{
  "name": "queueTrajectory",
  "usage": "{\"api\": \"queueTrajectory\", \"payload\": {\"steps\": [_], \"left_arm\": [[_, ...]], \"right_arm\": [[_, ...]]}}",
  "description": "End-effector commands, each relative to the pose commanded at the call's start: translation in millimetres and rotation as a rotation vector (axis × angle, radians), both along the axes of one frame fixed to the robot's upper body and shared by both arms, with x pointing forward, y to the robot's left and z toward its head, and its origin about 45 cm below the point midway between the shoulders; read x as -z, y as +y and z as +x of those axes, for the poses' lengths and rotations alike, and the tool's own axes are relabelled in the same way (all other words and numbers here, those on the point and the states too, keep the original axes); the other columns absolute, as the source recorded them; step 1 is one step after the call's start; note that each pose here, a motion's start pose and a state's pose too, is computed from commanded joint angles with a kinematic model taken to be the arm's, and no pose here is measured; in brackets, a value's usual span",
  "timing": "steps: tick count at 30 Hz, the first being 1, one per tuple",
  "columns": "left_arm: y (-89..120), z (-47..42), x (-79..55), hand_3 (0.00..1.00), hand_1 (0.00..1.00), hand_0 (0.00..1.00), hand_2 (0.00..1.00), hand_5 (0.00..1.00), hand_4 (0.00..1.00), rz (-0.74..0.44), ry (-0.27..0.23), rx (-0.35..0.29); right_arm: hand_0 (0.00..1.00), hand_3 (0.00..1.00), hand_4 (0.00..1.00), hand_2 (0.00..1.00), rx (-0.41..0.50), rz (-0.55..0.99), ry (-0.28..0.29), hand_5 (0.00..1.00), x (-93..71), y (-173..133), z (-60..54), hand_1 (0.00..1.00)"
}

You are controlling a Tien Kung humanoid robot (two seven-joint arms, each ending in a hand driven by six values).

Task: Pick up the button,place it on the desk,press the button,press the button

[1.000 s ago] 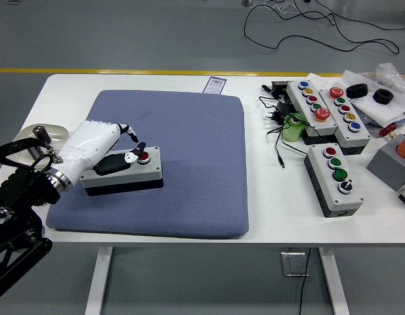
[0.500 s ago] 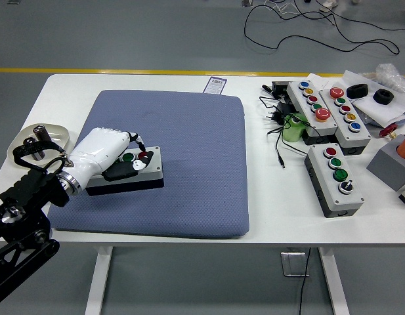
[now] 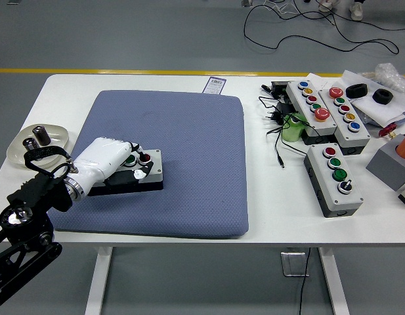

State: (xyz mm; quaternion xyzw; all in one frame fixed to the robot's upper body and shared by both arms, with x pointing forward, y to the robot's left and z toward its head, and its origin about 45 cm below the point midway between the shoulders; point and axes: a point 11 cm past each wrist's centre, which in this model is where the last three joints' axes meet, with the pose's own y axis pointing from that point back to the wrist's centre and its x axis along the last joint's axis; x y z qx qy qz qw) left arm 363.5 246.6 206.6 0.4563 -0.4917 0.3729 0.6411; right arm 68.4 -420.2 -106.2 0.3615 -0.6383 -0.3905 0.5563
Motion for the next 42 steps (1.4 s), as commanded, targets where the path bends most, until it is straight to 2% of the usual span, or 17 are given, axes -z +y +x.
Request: {"api": "queueTrajectory", "payload": {"steps": [2,7,10,11,16,17,18,22,23,25,28,29,32,36,42], "left_arm": [[0.1,0.3,-1.9,0.597,0.002,0.002,0.002,0.998,0.563,-0.004,-0.010,-0.002],[-0.2,2.9,-16.9,0.597,0.002,0.002,0.002,0.998,0.562,-0.055,-0.078,-0.013],[2.5,6.8,-40.3,0.597,0.002,0.002,0.002,0.998,0.562,-0.157,-0.193,-0.042],[3.5,7.9,-47.9,0.641,0.023,0.022,0.079,0.998,0.583,-0.200,-0.230,-0.048],[19.1,12.0,-78.4,0.641,0.023,0.022,0.079,0.998,0.583,-0.440,-0.386,-0.120],[23.7,12.8,-81.0,0.757,0.603,0.480,0.599,0.998,0.586,-0.490,-0.400,-0.144],[29.2,14.2,-81.8,0.757,0.603,0.480,0.599,0.998,0.586,-0.539,-0.404,-0.162],[39.3,18.1,-75.0,0.757,0.603,0.480,0.599,0.998,0.586,-0.674,-0.346,-0.176],[41.0,18.8,-72.6,0.777,0.809,0.740,0.837,0.998,0.585,-0.705,-0.327,-0.178],[47.6,21.2,-64.7,0.777,0.809,0.740,0.837,0.998,0.585,-0.776,-0.277,-0.202],[62.5,25.9,-47.8,0.777,0.809,0.740,0.837,0.998,0.585,-0.893,-0.189,-0.279],[66.5,26.6,-43.9,0.763,0.838,0.788,0.853,0.998,0.578,-0.921,-0.172,-0.299],[82.2,27.3,-30.4,0.763,0.838,0.788,0.853,0.998,0.578,-1.038,-0.110,-0.375],[96.5,25.6,-19.0,0.767,0.838,0.797,0.851,0.998,0.578,-1.192,-0.045,-0.450],[99.6,23.5,-5.9,0.762,0.828,0.788,0.845,0.998,0.577,-1.431,0.077,-0.513]], "right_arm": [[0.654,0.586,0.421,0.676,0.000,0.000,0.000,0.261,0.0,-0.1,0.0,0.664],[0.654,0.586,0.422,0.677,-0.001,0.000,-0.001,0.261,-0.2,-0.3,0.7,0.664],[0.654,0.586,0.422,0.677,-0.001,-0.001,-0.004,0.261,-0.3,-0.4,1.4,0.664],[0.654,0.586,0.422,0.677,-0.001,-0.001,-0.004,0.261,-0.4,-0.4,1.7,0.664],[0.654,0.586,0.422,0.677,-0.002,-0.001,-0.006,0.261,-0.6,-0.7,2.4,0.664],[0.654,0.586,0.422,0.676,-0.002,-0.001,-0.006,0.262,-0.6,-0.7,2.5,0.664],[0.654,0.586,0.422,0.676,-0.002,-0.001,-0.006,0.262,-0.6,-0.7,2.7,0.664],[0.654,0.586,0.422,0.676,-0.002,-0.001,-0.006,0.262,-0.7,-0.7,2.9,0.664],[0.654,0.586,0.422,0.677,-0.002,-0.001,-0.006,0.262,-0.7,-0.7,3.0,0.664],[0.654,0.586,0.422,0.677,-0.004,-0.002,-0.006,0.262,-0.8,-0.9,3.3,0.664],[0.654,0.586,0.422,0.677,-0.006,-0.002,-0.006,0.262,-0.9,-1.0,3.7,0.664],[0.654,0.586,0.422,0.677,-0.006,-0.002,-0.006,0.261,-0.9,-1.0,3.6,0.664],[0.654,0.586,0.422,0.677,-0.006,-0.002,-0.006,0.261,-0.9,-1.0,3.4,0.664],[0.654,0.586,0.422,0.677,-0.003,-0.001,-0.005,0.261,-0.6,-0.5,3.0,0.664],[0.654,0.586,0.422,0.677,-0.004,0.000,-0.003,0.262,-0.4,-0.1,2.5,0.664]]}}
